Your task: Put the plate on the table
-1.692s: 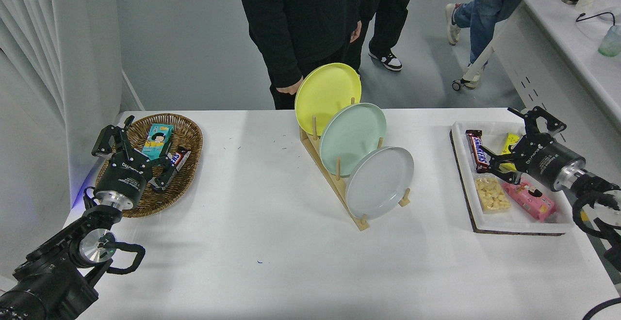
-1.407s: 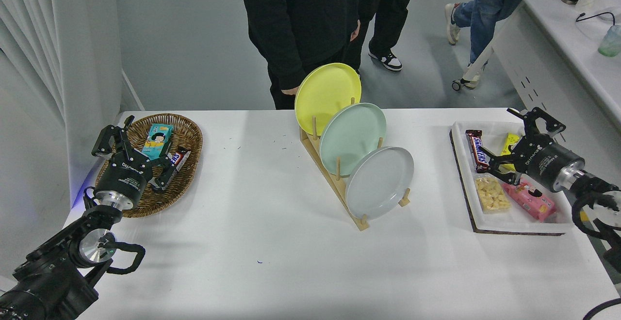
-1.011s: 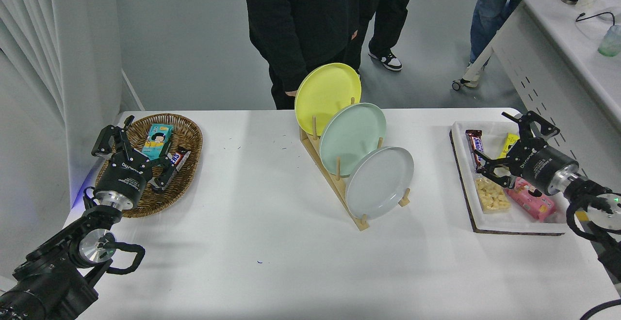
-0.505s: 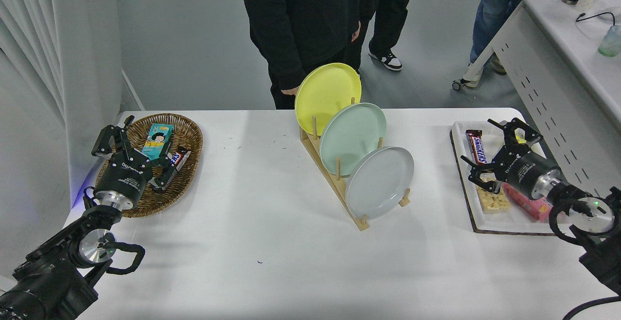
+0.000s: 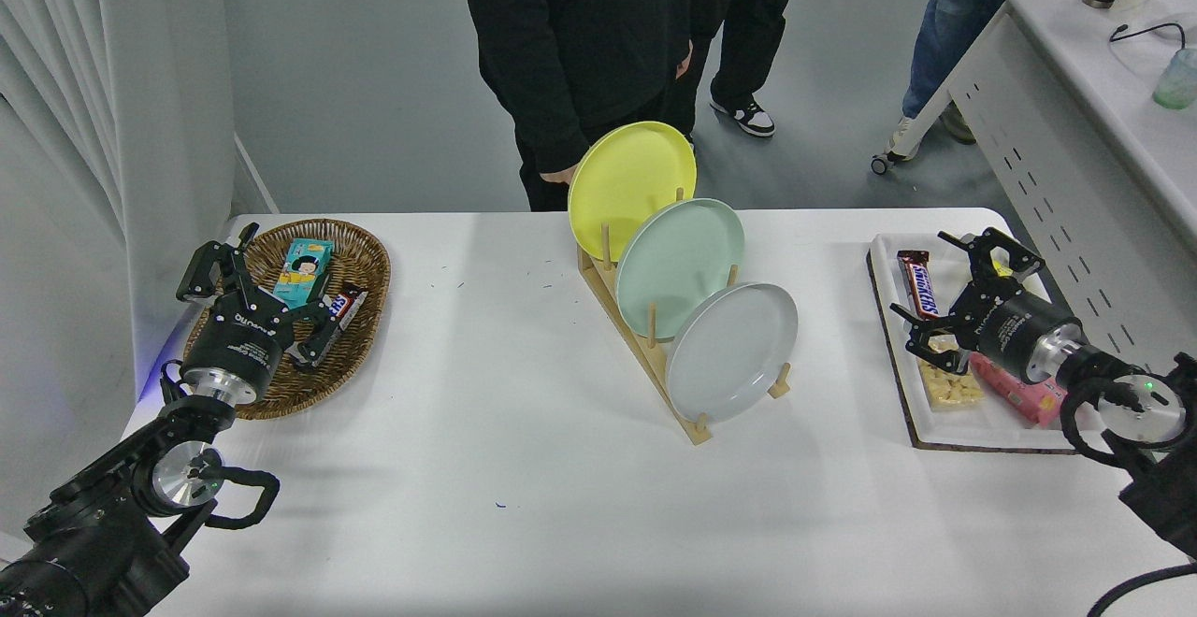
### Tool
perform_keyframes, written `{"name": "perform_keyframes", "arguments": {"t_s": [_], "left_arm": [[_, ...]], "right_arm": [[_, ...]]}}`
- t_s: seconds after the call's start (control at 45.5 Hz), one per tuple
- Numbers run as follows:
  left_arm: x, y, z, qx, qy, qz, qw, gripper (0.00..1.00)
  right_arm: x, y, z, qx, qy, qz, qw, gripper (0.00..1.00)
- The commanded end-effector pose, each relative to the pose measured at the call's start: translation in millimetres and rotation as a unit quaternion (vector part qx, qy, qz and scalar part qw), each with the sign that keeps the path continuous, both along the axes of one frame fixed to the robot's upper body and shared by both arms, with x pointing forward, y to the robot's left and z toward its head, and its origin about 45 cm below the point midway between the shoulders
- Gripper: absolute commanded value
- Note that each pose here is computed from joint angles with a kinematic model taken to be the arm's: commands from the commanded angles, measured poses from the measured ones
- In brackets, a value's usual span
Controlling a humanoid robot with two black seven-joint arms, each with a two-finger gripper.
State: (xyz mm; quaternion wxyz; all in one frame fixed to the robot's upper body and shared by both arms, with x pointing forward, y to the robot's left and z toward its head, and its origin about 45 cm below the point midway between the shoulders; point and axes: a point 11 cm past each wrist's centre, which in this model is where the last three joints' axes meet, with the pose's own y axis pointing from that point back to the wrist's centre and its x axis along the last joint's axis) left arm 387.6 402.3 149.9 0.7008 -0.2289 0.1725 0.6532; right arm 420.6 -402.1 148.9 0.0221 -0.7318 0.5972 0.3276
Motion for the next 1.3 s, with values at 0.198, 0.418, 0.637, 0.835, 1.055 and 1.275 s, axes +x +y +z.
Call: {"name": "perform_keyframes", "arguments": {"t_s": [0.198,0.418,0.637,0.835,1.055,1.275], "left_arm": [[-0.1,0.1,-0.1,0.000,0.000,0.000,1.000,0.98],[-0.1,0.1,-0.1,0.000,0.000,0.000,1.000,0.98],[-0.1,0.8,0.2,0.001,0.000,0.000,1.000,0.98],[0.0,-0.5,-0.1,0.000,0.000,-0.001,1.000,0.98],[-0.1,-0.1,-0.4,0.000,0.001,0.000,1.000,0.98],[0.6,-0.4,0.7,0.000,-0.001,-0.001,1.000,0.98]], "right_arm": [[-5.9,7.4,-9.9,-0.013,0.016,0.021,1.000,1.00],[1.5,31.4,5.2,-0.030,0.009,0.064,0.997,0.99],[3.3,43.6,22.4,-0.062,0.008,0.086,0.994,0.99],[7.5,45.4,25.9,-0.078,0.012,0.081,0.994,0.99],[13.0,59.2,55.0,-0.094,0.004,0.121,0.988,0.99],[17.1,90.5,72.3,-0.128,0.007,0.147,0.981,0.99]]}}
